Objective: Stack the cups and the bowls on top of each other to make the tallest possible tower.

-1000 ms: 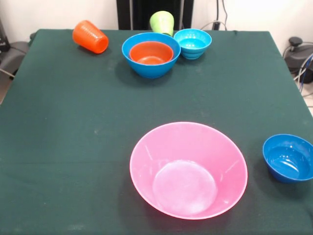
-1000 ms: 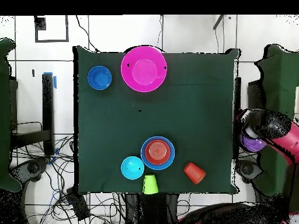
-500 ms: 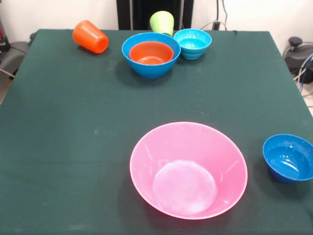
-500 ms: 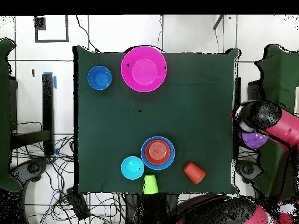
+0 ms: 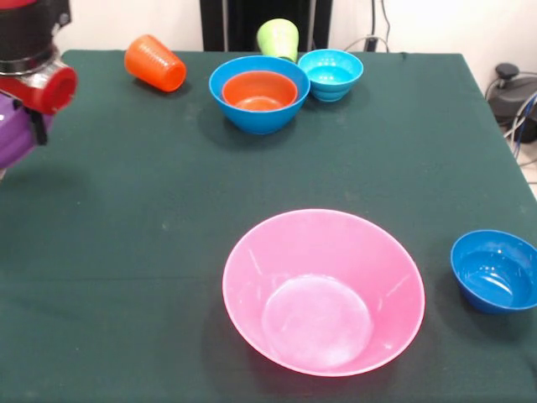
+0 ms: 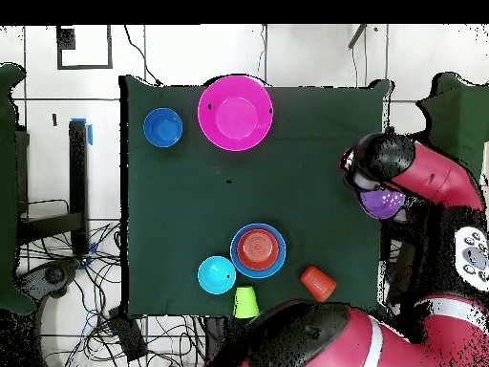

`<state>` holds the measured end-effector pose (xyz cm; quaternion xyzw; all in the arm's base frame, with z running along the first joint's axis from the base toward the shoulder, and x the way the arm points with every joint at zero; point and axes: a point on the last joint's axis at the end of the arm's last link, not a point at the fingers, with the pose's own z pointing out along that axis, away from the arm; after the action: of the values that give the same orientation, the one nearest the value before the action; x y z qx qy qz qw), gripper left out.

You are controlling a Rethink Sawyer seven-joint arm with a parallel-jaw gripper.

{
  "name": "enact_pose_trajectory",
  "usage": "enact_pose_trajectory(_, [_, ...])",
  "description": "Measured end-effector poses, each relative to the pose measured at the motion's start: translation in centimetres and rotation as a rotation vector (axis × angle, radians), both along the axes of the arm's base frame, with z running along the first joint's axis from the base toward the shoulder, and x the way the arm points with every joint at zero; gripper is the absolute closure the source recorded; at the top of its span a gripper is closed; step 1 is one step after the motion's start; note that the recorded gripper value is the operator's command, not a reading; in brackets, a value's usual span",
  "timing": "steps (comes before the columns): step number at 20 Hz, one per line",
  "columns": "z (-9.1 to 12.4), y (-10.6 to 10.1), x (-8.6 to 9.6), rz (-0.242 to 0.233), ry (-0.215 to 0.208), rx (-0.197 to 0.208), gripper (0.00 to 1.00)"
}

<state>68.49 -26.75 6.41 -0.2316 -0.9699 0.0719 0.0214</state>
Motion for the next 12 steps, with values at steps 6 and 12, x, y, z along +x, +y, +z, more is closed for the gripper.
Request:
enact_pose_trajectory(6, [0.0,1.5,0.5,-0.008,-0.006,0.026,1.00])
enact_pose_trajectory(12, [-0.1,2.0,-0.4,-0.022,0.009,0.042,1.00])
